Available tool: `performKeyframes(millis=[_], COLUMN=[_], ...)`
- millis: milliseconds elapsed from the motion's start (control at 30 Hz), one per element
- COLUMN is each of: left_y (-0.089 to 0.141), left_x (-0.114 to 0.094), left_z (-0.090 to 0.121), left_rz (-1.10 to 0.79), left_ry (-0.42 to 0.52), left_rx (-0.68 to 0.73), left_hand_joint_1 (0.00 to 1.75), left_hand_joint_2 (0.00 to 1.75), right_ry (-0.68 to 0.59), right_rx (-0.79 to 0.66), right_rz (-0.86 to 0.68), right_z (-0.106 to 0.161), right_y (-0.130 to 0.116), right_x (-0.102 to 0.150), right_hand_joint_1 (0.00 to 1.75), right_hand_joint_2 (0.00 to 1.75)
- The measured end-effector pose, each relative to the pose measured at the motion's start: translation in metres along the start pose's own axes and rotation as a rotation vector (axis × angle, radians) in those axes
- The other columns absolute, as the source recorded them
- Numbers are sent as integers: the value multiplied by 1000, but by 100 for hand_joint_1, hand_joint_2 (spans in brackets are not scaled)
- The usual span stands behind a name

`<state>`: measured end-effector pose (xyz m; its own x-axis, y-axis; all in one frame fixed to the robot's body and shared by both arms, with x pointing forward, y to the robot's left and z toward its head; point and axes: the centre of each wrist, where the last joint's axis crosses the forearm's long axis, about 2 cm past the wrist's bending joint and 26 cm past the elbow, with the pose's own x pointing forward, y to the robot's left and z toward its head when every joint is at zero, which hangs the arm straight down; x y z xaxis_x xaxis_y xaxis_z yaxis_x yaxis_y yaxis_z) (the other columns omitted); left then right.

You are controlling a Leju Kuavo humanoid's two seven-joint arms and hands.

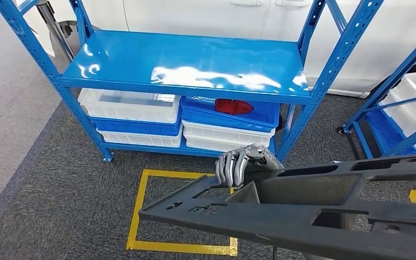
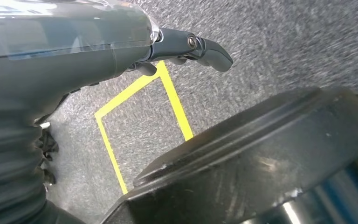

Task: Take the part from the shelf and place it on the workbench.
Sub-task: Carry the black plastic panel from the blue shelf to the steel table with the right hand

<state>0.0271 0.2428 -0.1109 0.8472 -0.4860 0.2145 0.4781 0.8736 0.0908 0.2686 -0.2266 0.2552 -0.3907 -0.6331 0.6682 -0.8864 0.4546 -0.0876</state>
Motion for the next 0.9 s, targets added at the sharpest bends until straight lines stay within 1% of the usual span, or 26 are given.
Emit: performKeyframes(millis=[400,667,900], left_y=[-2,1,-1], left_x=[5,4,-2], left_z=[0,-1,0], left_rz=[1,0,-2], left_ry=[-9,-19,-3], left_rx=[-3,6,0], left_hand_joint_1=[0,0,0], left_hand_joint_2=[175,175,175], right_ry=[2,-3,-6], right_rx=[-3,-7,-34], right_rz=[14,17,23], right_z=[0,0,-2], right_y=[-2,-2,-2], right_x=[3,3,3], right_hand_joint_1=[131,131,131], right_hand_joint_2=[175,175,175])
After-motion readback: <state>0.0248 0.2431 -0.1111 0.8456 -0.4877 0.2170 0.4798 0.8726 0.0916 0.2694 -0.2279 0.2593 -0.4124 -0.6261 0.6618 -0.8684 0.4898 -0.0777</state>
